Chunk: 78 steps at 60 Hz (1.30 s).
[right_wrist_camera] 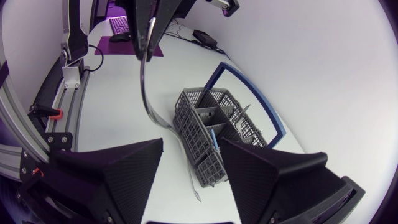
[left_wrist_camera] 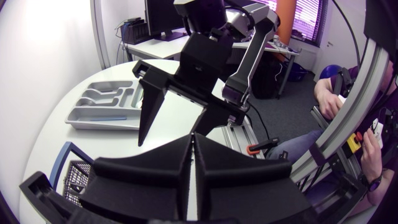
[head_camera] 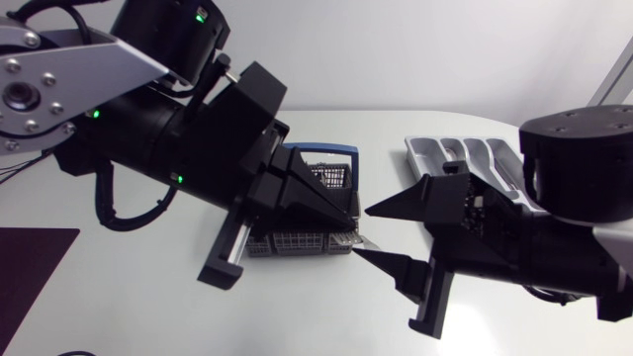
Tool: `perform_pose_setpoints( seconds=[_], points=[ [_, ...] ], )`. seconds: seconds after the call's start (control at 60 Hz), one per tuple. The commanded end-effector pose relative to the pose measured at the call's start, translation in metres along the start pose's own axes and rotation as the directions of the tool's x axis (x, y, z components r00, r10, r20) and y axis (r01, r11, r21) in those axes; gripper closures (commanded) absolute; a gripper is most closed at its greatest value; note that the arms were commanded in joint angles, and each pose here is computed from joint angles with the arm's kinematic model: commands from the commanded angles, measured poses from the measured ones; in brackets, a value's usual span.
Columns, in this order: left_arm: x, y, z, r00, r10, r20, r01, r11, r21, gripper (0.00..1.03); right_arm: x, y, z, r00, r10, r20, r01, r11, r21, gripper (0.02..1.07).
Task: Unload the cutlery basket into the drawer organizer.
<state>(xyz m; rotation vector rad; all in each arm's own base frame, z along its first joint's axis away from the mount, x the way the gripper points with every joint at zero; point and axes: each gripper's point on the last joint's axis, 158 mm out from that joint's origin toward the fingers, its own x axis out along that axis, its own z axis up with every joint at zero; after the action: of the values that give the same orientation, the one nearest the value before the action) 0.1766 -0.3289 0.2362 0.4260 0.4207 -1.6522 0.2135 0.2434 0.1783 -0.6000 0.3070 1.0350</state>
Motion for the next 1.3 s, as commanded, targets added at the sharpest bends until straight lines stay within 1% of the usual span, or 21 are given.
perform_pose_setpoints(
  seconds=[0.0,0.05,0.117,0.167,0.3,0.35,0.467,0.583,0.617,0.633,0.65,0.717,0.8,0.883,0.983,1.017,1.033,1.067,1.117,1.2,1.283],
  points=[
    [0.007,0.001,-0.002,1.0,-0.008,-0.004,0.008,1.0,-0.027,1.0,0.005,0.004,-0.004,1.0,0.009,-0.006,-0.01,1.0,-0.005,0.69],
    [0.007,0.002,-0.001,1.0,-0.006,-0.001,0.006,1.0,-0.025,1.0,0.005,0.005,-0.005,1.0,0.009,-0.006,-0.01,1.0,-0.011,0.81],
    [0.008,0.002,-0.001,1.0,-0.006,0.0,0.006,1.0,-0.021,1.0,0.005,0.005,-0.007,1.0,0.01,-0.01,-0.011,1.0,-0.012,0.84],
    [0.008,0.002,0.0,1.0,-0.007,0.001,0.007,1.0,-0.021,1.0,0.006,0.006,-0.007,1.0,0.019,-0.009,-0.019,1.0,-0.011,0.92],
    [0.007,0.003,0.003,1.0,-0.002,0.005,0.002,1.0,-0.018,1.0,0.011,0.01,-0.013,0.999,0.028,-0.018,-0.028,1.0,-0.009,1.01],
    [0.006,0.003,0.004,1.0,0.0,0.008,0.0,1.0,-0.017,0.99,0.011,0.011,-0.015,0.999,0.033,-0.024,-0.033,0.999,-0.008,1.01],
    [0.003,0.007,0.007,1.0,0.014,0.011,-0.014,1.0,-0.026,0.78,0.011,0.014,-0.021,0.998,0.04,-0.039,-0.04,0.999,-0.002,1.01],
    [-0.01,0.024,0.021,0.997,0.072,0.039,-0.07,0.996,-0.048,0.38,0.006,0.017,-0.026,0.998,0.043,-0.051,-0.043,0.999,0.003,1.01],
    [-0.016,0.031,0.027,0.994,0.097,0.055,-0.094,0.994,-0.058,0.31,0.004,0.018,-0.028,0.998,0.042,-0.054,-0.042,0.999,0.004,1.01],
    [-0.016,0.031,0.027,0.993,0.099,0.056,-0.096,0.994,-0.058,0.31,0.004,0.018,-0.029,0.997,0.044,-0.057,-0.043,0.999,0.005,1.01],
    [-0.022,0.039,0.034,0.989,0.125,0.075,-0.12,0.991,-0.066,0.25,0.003,0.018,-0.03,0.997,0.041,-0.062,-0.041,0.999,0.006,1.01],
    [-0.035,0.054,0.043,0.976,0.193,0.1,-0.185,0.979,-0.083,0.19,-0.002,0.016,-0.035,0.997,0.029,-0.072,-0.028,0.999,0.015,1.01],
    [-0.056,0.078,0.056,0.945,0.294,0.143,-0.278,0.953,-0.122,0.17,-0.009,0.002,-0.046,0.995,-0.018,-0.095,0.022,0.999,0.037,1.01],
    [-0.061,0.095,0.049,0.922,0.371,0.112,-0.354,0.924,-0.147,0.17,-0.017,-0.025,-0.057,0.988,-0.101,-0.119,0.109,0.992,0.063,1.01],
    [-0.052,0.113,0.019,0.896,0.443,0.01,-0.432,0.879,-0.202,0.18,-0.031,-0.076,-0.084,0.953,-0.235,-0.189,0.258,0.961,0.104,1.01],
    [-0.049,0.113,0.012,0.892,0.452,-0.012,-0.445,0.873,-0.201,0.18,-0.034,-0.093,-0.093,0.937,-0.275,-0.213,0.305,0.945,0.118,1.01],
    [-0.041,0.116,-0.001,0.875,0.48,-0.06,-0.482,0.855,-0.188,0.18,-0.038,-0.108,-0.102,0.922,-0.303,-0.24,0.341,0.93,0.135,1.01],
    [-0.037,0.116,-0.008,0.865,0.496,-0.083,-0.502,0.846,-0.181,0.18,-0.041,-0.121,-0.109,0.908,-0.328,-0.26,0.374,0.915,0.151,1.01],
    [-0.027,0.116,-0.025,0.845,0.517,-0.134,-0.534,0.829,-0.166,0.18,-0.051,-0.158,-0.128,0.865,-0.39,-0.314,0.461,0.866,0.194,1.01],
    [-0.018,0.118,-0.041,0.819,0.545,-0.182,-0.57,0.808,-0.147,0.18,-0.059,-0.193,-0.151,0.82,-0.429,-0.379,0.535,0.809,0.244,1.01],
    [-0.009,0.121,-0.057,0.791,0.568,-0.226,-0.602,0.788,-0.128,0.18,-0.071,-0.232,-0.177,0.76,-0.467,-0.451,0.621,0.726,0.295,1.01]
  ],
)
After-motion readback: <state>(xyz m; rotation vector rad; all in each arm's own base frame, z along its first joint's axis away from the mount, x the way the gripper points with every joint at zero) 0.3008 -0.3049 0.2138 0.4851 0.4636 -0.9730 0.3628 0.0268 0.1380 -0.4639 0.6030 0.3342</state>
